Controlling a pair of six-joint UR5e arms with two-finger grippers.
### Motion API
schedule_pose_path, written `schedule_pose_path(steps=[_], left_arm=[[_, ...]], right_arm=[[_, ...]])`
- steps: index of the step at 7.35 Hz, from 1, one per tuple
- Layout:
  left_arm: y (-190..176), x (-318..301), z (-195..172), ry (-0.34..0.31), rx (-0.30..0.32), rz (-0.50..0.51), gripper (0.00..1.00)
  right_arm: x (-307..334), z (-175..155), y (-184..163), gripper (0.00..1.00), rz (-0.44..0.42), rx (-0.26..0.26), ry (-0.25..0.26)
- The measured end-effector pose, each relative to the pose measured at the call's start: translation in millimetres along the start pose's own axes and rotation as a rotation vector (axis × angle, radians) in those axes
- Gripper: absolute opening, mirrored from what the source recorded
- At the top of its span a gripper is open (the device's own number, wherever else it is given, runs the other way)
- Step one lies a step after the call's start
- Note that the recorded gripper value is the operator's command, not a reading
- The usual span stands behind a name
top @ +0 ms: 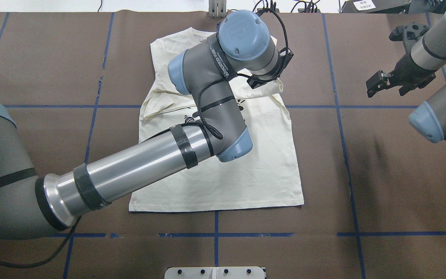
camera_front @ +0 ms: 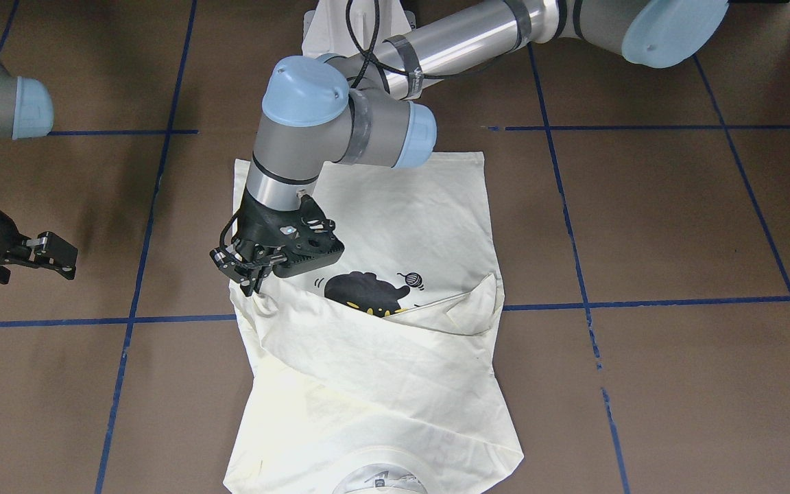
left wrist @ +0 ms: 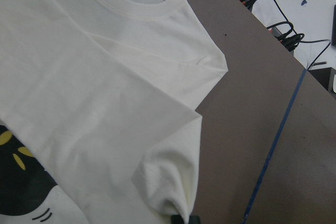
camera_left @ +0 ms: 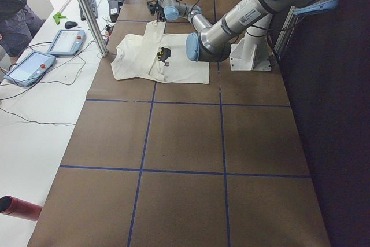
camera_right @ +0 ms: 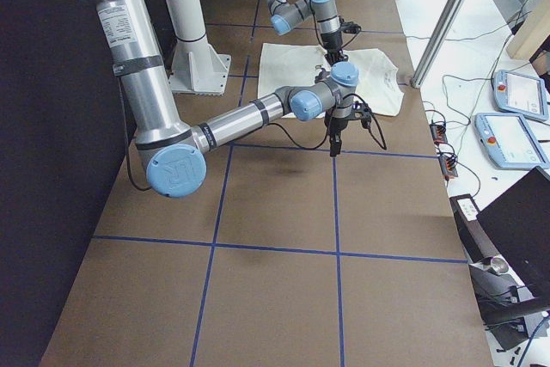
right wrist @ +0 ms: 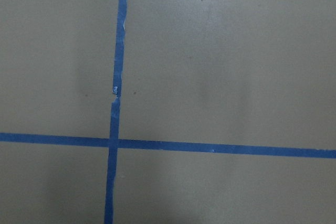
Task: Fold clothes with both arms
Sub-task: 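Fold the held sleeve across the chest with the left gripper, then release the sleeve with the left gripper while the right gripper moves to the hem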
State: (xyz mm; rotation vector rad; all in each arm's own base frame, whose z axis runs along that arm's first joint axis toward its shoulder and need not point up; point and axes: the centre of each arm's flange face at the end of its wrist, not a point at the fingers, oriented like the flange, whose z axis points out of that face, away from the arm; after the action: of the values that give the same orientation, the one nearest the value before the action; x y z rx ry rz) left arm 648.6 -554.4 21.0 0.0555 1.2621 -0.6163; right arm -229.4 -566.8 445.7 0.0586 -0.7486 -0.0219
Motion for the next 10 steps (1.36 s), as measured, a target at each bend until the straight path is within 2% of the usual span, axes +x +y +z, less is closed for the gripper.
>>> schedule_pose_path(steps=[1, 3, 5, 6, 8, 10], left_arm=[[16.0, -10.3, 12.4, 0.013, -0.001, 0.058, 1.00], [16.3, -29.6, 12.6, 0.026, -0.003, 0.145, 1.00], [-15.5, -77.5, -4.3, 0.004, -0.046, 0.201, 1.00], [-35.8, -111.4, -24.0, -0.028, -0.068, 0.239, 1.00], [-53.5, -174.8, -89.1, -0.110, -0.077, 0.372, 1.00], [-56.1, -222.8, -163.2, -0.140, -0.078, 0.483, 0.99]], right_arm=[[-2.1, -1.0, -0.9, 1.00, 0.002, 0.002, -0.002], [-10.7, -6.2, -2.8, 1.00, -0.001, 0.011, -0.011], [-35.1, -13.7, 4.6, 1.00, 0.005, 0.021, -0.036], [-64.2, -13.2, 21.2, 1.00, 0.025, 0.023, -0.065], [-127.6, 4.0, 81.5, 1.00, 0.095, 0.047, -0.143], [-169.1, 35.0, 170.6, 1.00, 0.161, 0.065, -0.179]])
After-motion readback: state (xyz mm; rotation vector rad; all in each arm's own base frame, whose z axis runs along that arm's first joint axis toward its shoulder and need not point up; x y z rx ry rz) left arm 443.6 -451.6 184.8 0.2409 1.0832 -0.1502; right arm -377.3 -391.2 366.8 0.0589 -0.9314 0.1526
